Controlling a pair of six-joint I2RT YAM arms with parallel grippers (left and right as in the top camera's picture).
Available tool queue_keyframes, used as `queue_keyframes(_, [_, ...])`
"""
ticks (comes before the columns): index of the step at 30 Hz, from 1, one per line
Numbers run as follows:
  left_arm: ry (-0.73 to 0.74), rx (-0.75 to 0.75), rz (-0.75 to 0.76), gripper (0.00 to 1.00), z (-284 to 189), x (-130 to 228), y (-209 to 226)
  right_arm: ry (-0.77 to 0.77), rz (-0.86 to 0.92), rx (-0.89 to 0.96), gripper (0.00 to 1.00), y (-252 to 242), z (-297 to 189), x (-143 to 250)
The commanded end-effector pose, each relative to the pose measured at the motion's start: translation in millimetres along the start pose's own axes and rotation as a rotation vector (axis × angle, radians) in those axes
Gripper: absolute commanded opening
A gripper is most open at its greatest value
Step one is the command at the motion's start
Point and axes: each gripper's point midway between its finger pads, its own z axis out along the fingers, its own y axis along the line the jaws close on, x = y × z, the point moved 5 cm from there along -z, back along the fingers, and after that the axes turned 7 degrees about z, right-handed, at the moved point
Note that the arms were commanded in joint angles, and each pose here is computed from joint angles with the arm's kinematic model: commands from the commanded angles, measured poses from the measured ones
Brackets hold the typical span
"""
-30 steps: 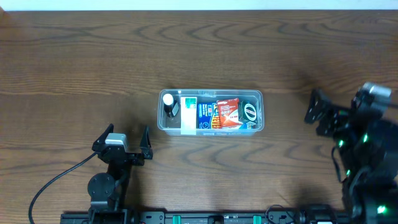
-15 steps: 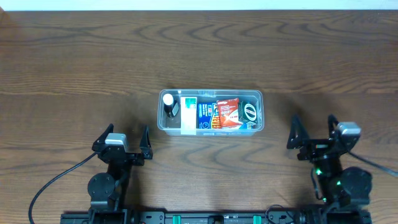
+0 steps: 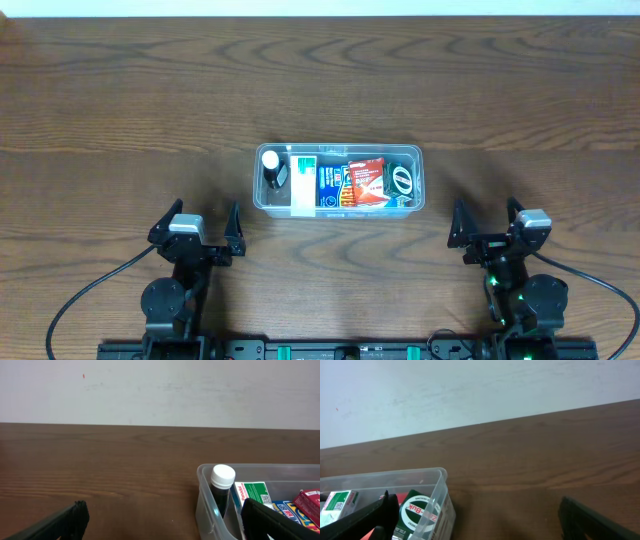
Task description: Pack container
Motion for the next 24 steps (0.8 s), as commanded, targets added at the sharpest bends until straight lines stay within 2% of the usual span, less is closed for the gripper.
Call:
queue_keyframes(1, [0.047, 0.003, 0.004, 0.98, 0.9, 13.5, -0.2, -0.011, -0.015, -0.020, 0.99, 2.2, -1.5, 1.2])
queue_keyframes(9, [0.047, 0.003, 0.004, 0.98, 0.9, 13.5, -0.2, -0.031, -0.034, -0.008, 0.99, 1.1, -2.5, -1.6])
queue_keyframes(19, [0.047, 0.004, 0.004, 0.98, 0.9, 13.5, -0.3, -0.031, -0.318, 0.023, 0.99, -2.2, -2.6, -1.6])
queue_keyframes(24, [0.047, 0.003, 0.004, 0.98, 0.9, 13.5, -0.2, -0.030, -0.367, 0.030, 0.99, -3.0, -2.6, -1.6])
